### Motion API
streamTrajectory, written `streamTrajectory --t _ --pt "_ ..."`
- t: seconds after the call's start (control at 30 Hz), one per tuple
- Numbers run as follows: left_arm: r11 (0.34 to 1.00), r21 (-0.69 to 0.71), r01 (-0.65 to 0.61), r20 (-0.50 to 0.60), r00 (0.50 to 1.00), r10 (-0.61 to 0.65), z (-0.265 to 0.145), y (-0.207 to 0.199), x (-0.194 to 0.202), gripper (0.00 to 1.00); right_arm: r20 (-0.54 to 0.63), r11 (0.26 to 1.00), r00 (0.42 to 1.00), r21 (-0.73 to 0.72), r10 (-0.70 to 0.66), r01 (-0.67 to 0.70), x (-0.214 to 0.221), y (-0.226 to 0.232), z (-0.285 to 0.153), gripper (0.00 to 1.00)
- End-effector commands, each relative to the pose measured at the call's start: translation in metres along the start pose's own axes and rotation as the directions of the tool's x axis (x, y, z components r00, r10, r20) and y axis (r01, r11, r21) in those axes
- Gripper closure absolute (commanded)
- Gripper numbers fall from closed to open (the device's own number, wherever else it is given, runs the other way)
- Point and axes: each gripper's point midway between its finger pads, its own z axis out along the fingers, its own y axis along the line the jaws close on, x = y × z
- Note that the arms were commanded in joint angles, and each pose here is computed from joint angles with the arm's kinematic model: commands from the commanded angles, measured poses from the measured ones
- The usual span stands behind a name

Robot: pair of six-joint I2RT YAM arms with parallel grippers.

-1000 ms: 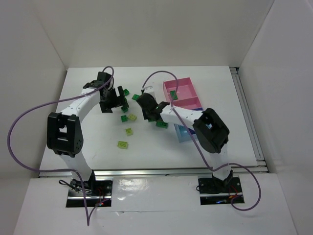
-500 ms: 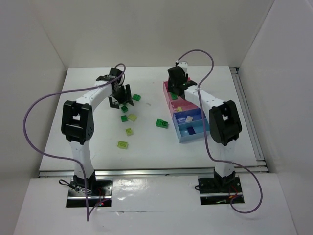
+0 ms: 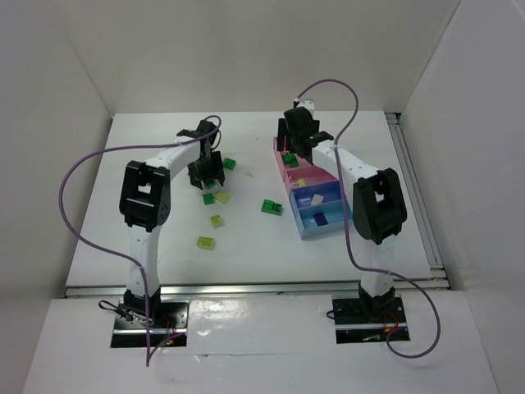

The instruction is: Sort the legos into containers by color

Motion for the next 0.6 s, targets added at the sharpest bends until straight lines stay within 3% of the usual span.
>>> streamTrajectory --t 0.0,0.17,0.2,0.3,0.4,0.47,0.57 --pt "0.999 -0.032 0.044 0.011 0.999 -0.043 0.001 -0.001 -0.007 0.26 0.083 0.999 0.996 -0.03 0.039 -0.037 -0.037 -0.013 -0.027 0.17" --pt "0.998 -0.031 0.046 0.031 0.998 -0.045 0.008 -0.005 -0.017 0.46 0.089 0.995 0.993 -0.066 0.078 -0.073 -0.045 -0.026 -0.038 0.17" --pt "0.999 -0.01 0.045 0.019 0.999 -0.045 0.007 -0.009 -0.015 0.55 0.08 0.99 0.991 -0.102 0.107 -0.099 -0.047 -0.032 -0.036 0.17" --pt "0.999 0.01 0.036 0.017 0.999 -0.037 0.003 -0.011 -0.015 0.68 0.062 0.966 0.985 -0.214 0.16 -0.144 -0.059 -0.038 -0.032 0.22" --pt "0.999 0.022 0.029 0.038 0.999 -0.03 -0.009 -0.012 -0.018 0.76 0.011 0.94 0.99 -0.314 0.142 -0.131 -0.068 -0.017 -0.017 0.24" --pt "0.999 0.027 0.02 0.049 0.999 -0.022 -0.016 -0.011 -0.019 0.81 -0.086 0.925 0.989 -0.353 0.117 -0.14 -0.046 -0.004 0.004 0.24" --pt "0.998 0.065 0.001 0.084 0.996 -0.007 -0.04 -0.016 -0.027 0.88 -0.127 0.851 0.985 -0.498 0.115 -0.164 -0.041 0.026 0.008 0.19"
